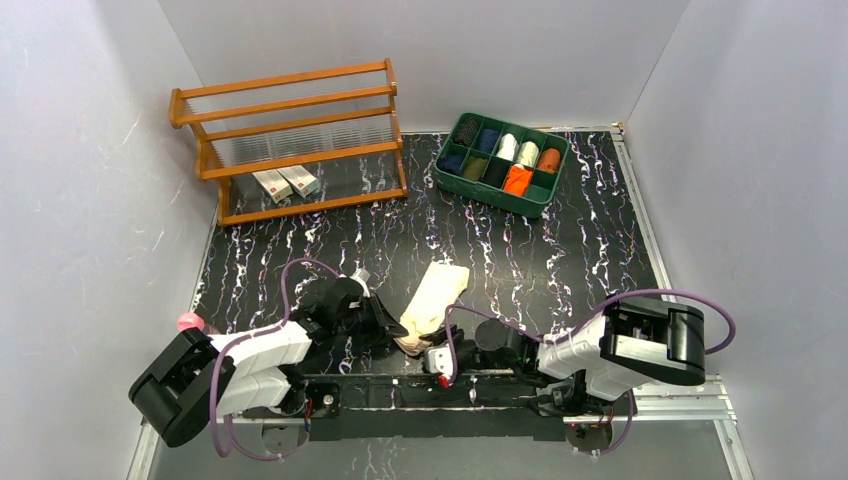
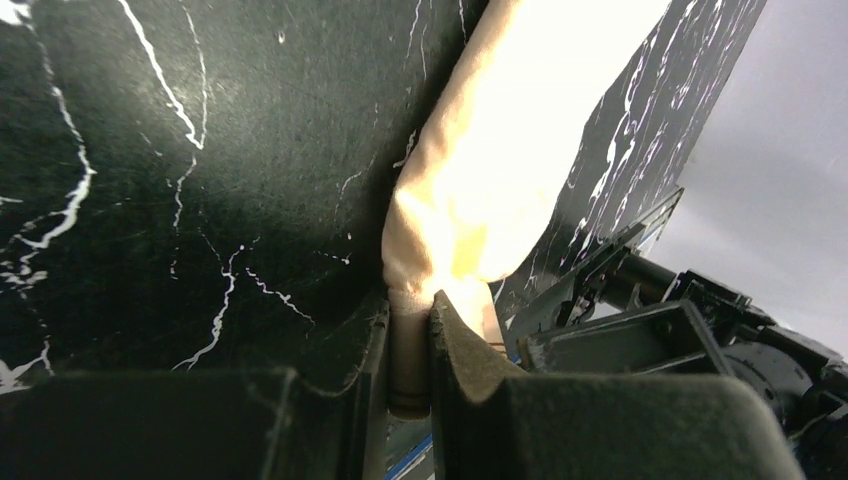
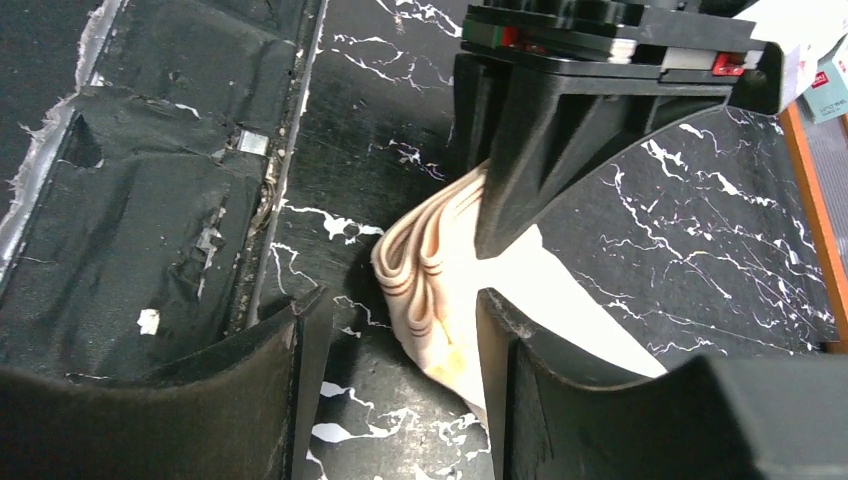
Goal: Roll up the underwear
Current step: Roll the underwear to the center of the board.
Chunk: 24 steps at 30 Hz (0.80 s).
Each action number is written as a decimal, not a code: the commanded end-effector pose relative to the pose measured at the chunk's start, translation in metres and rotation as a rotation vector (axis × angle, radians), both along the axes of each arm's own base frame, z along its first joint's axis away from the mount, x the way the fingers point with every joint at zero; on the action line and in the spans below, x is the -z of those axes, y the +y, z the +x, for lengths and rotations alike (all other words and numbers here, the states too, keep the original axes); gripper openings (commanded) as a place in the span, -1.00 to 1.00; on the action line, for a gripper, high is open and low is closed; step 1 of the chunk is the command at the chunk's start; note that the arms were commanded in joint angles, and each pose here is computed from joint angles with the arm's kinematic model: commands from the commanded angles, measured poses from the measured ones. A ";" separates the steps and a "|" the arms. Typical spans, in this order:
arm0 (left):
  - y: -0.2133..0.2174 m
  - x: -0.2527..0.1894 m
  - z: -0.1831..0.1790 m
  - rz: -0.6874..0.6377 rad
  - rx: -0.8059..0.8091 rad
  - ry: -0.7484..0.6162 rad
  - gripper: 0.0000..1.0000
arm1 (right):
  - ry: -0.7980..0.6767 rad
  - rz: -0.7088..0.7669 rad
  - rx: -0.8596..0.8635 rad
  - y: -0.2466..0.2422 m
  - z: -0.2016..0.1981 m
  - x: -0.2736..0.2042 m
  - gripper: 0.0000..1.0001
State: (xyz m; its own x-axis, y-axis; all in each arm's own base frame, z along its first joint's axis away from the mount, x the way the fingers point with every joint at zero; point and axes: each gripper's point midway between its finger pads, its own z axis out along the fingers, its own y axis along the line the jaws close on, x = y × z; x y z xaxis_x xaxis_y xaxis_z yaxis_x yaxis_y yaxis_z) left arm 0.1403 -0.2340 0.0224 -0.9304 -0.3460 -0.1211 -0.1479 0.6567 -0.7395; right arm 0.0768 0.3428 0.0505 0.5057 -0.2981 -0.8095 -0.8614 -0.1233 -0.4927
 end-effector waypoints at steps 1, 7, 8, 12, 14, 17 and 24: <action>0.008 0.006 0.004 0.033 -0.060 -0.004 -1.00 | -0.034 0.037 -0.002 0.010 -0.003 -0.009 0.23; 0.012 0.007 0.006 0.046 -0.080 -0.008 -1.00 | -0.054 0.089 0.080 0.018 0.006 -0.013 0.21; 0.015 0.008 0.006 0.063 -0.085 -0.011 -1.00 | -0.038 0.114 0.129 0.016 0.012 -0.017 0.21; 0.021 0.008 0.005 0.104 -0.073 -0.027 -1.00 | 0.068 0.239 0.343 -0.001 0.035 -0.041 0.31; 0.020 0.007 0.003 0.112 -0.038 -0.035 -1.00 | 0.186 0.271 0.473 -0.012 0.045 -0.046 0.44; 0.018 0.010 0.000 0.125 0.003 -0.025 -1.00 | 0.470 0.305 0.782 -0.030 0.064 -0.043 0.64; 0.013 0.013 -0.001 0.116 0.029 -0.018 -1.00 | 1.110 0.266 1.251 -0.057 0.075 -0.022 0.97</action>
